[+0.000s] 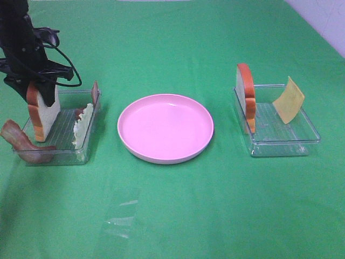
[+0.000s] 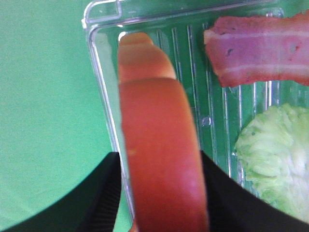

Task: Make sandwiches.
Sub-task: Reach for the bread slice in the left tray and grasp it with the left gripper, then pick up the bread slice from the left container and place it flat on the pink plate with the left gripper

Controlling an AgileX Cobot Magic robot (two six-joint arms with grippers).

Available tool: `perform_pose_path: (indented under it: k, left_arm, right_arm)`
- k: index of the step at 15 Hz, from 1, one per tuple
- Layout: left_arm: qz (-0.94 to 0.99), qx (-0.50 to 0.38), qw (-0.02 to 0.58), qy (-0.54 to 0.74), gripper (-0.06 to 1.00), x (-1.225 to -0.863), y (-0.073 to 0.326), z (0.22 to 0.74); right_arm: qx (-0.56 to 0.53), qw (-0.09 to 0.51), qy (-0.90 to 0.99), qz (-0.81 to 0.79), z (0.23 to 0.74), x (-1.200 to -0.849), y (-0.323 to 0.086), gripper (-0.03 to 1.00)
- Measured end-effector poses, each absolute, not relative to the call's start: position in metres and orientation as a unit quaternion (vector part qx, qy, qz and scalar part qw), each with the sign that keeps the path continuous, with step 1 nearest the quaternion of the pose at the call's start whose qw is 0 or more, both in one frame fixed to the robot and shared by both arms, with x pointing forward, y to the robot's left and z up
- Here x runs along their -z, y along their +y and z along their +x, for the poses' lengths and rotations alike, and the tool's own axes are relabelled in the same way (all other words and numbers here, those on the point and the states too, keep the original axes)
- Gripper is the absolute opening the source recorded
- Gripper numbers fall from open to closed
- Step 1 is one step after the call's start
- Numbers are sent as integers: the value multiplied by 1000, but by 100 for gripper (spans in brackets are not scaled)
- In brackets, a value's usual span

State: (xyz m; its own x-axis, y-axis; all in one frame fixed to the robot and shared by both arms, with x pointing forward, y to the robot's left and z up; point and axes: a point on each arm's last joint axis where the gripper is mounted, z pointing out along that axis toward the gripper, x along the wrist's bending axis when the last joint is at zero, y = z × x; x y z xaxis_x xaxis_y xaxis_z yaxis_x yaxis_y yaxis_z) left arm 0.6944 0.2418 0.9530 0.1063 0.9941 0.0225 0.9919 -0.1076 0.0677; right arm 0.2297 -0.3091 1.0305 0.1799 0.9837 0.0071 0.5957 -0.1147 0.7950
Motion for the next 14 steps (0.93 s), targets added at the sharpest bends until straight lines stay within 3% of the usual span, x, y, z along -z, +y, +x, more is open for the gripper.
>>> perform_pose_path:
  k: [4, 5, 7, 14]
  left_arm:
    - [743, -28, 20, 669, 40, -953, 241, 694]
    - [743, -28, 20, 669, 37, -953, 241, 694]
    - [743, -28, 20, 669, 19, -953, 241, 694]
    - [742, -37, 31, 668, 19, -966, 241, 693]
  right_arm:
    - [-286, 339, 573, 689, 230, -1030, -309, 95]
    - [-286, 339, 573, 689, 230, -1030, -309, 95]
    - [-286, 339, 573, 689, 230, -1030, -309, 95]
    - [-286, 339, 573, 689, 230, -1030, -309, 95]
